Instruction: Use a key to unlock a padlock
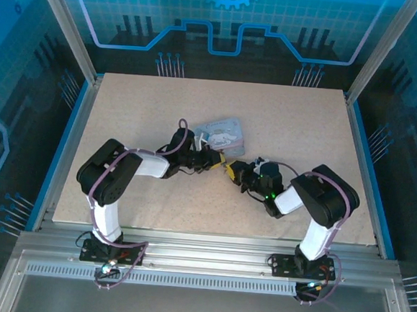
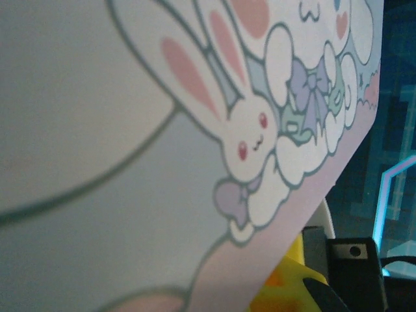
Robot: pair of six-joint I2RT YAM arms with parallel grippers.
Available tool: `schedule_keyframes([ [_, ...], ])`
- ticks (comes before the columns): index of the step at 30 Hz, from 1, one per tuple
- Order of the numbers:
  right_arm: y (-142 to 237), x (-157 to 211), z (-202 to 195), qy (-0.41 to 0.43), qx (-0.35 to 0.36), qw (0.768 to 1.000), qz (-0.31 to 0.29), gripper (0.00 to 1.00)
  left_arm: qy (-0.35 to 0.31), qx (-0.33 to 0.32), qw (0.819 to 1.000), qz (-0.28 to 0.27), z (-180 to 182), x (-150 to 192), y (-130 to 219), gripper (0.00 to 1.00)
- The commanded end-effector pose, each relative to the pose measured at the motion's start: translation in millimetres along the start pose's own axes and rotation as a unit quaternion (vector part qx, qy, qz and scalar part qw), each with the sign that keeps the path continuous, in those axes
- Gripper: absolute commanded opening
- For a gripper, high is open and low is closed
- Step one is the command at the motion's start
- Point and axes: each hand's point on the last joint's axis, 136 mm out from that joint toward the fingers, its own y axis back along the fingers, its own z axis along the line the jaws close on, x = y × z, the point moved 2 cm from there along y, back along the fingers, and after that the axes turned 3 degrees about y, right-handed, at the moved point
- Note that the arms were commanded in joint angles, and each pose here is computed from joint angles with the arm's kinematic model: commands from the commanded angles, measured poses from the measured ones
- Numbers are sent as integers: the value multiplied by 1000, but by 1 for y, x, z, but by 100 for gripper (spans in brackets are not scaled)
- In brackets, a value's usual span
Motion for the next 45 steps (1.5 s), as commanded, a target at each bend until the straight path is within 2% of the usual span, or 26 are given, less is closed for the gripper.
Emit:
schedule_keyframes([
  [1,13,1,-9,32,36,999,9,22,-12,10,1000,15,-15,3,5,0],
  [4,26,1,-12,44,54,998,4,28,-11,4,1000,11,-14,2,5,0],
  [14,72,-7,-7,122,120,985,-15,31,-11,-47,999,1,-15,0,13,0],
  [21,100,-7,-2,190,183,965,-6,34,-10,-61,998,-3,-22,4,16,0],
  [24,107,-5,3,232,209,950,9,36,-10,-67,998,0,-22,6,13,0],
  [31,112,-3,17,325,252,910,49,54,-5,-64,998,2,-19,9,10,0],
  [33,111,-2,22,347,259,899,61,56,-5,-63,998,3,-19,10,9,0],
  [39,100,3,33,432,297,846,94,60,-4,-62,998,6,-23,10,9,0],
  [40,97,5,35,446,303,837,98,70,-6,-61,998,7,-24,10,9,0],
  [41,94,7,35,458,310,827,103,74,-5,-62,998,7,-25,10,10,0],
  [45,82,16,36,496,320,799,114,72,-8,-60,998,7,-28,9,10,0],
])
